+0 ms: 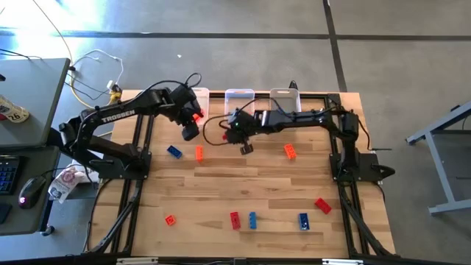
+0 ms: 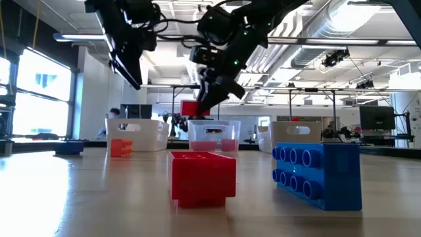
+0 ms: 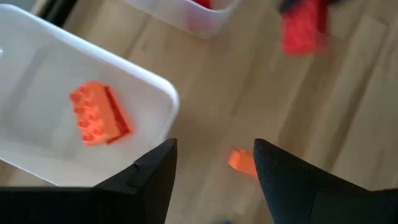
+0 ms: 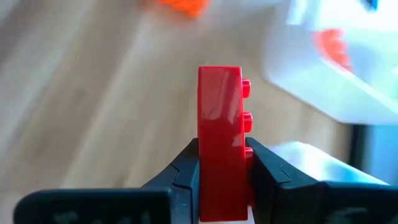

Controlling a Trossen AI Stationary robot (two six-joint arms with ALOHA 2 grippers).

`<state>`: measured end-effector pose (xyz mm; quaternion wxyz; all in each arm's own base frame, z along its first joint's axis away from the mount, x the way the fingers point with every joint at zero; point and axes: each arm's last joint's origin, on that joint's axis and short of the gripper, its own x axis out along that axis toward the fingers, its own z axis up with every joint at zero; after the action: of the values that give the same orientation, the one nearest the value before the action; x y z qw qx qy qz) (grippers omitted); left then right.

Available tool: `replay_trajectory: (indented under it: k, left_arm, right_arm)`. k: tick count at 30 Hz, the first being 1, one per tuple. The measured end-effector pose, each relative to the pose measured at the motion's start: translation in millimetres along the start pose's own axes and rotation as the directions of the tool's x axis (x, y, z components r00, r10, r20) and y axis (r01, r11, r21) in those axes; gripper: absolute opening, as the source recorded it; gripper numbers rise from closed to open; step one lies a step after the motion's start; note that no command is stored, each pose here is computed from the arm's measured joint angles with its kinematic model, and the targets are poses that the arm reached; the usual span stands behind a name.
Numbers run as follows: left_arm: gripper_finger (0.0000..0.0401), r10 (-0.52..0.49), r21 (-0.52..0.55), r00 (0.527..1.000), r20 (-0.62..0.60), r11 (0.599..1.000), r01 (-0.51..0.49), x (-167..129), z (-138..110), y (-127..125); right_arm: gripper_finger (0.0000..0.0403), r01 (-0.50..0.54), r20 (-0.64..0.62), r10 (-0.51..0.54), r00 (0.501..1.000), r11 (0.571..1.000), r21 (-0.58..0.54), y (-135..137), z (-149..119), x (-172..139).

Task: Sort & place blocks by color
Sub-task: Put the red game piece into the transparent bin

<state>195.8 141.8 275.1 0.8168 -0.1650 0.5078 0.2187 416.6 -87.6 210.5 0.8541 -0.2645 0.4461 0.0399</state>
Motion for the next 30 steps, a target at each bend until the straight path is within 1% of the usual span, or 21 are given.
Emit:
replay_trajectory:
  k: [5,11,15,19,24,30]
  left_arm:
    - [0.0200,-0.030,0.022,0.999,-0.044,0.999,0.031,-1,-5,-18]
    - [0.0200,-0.056,0.054,0.995,-0.088,0.997,0.061,-1,-9,-37]
    - [0.0200,-0.074,0.075,0.992,-0.101,0.994,0.081,-1,-12,-49]
    - [0.0200,-0.087,0.090,0.987,-0.132,0.991,0.099,-1,-16,-61]
    - [0.0200,-0.087,0.115,0.981,-0.171,0.988,0.108,-3,-23,-77]
    - [0.0200,-0.076,0.142,0.980,-0.182,0.985,0.103,-4,-30,-96]
  right_arm:
    - [0.0068,0.119,-0.043,-0.117,0.992,0.992,0.042,-25,-11,-21]
    - [0.0069,0.172,-0.078,-0.162,0.984,0.975,0.144,-56,-37,-29]
    - [0.0073,0.152,-0.060,-0.141,0.988,0.956,0.250,-73,-56,-30]
    - [0.0071,0.130,-0.033,-0.127,0.991,0.927,0.352,-83,-66,-32]
    - [0.0071,0.111,-0.023,-0.113,0.993,0.886,0.451,-86,-74,-21]
    - [0.0071,0.099,-0.054,-0.083,0.995,0.850,0.517,-82,-80,-4]
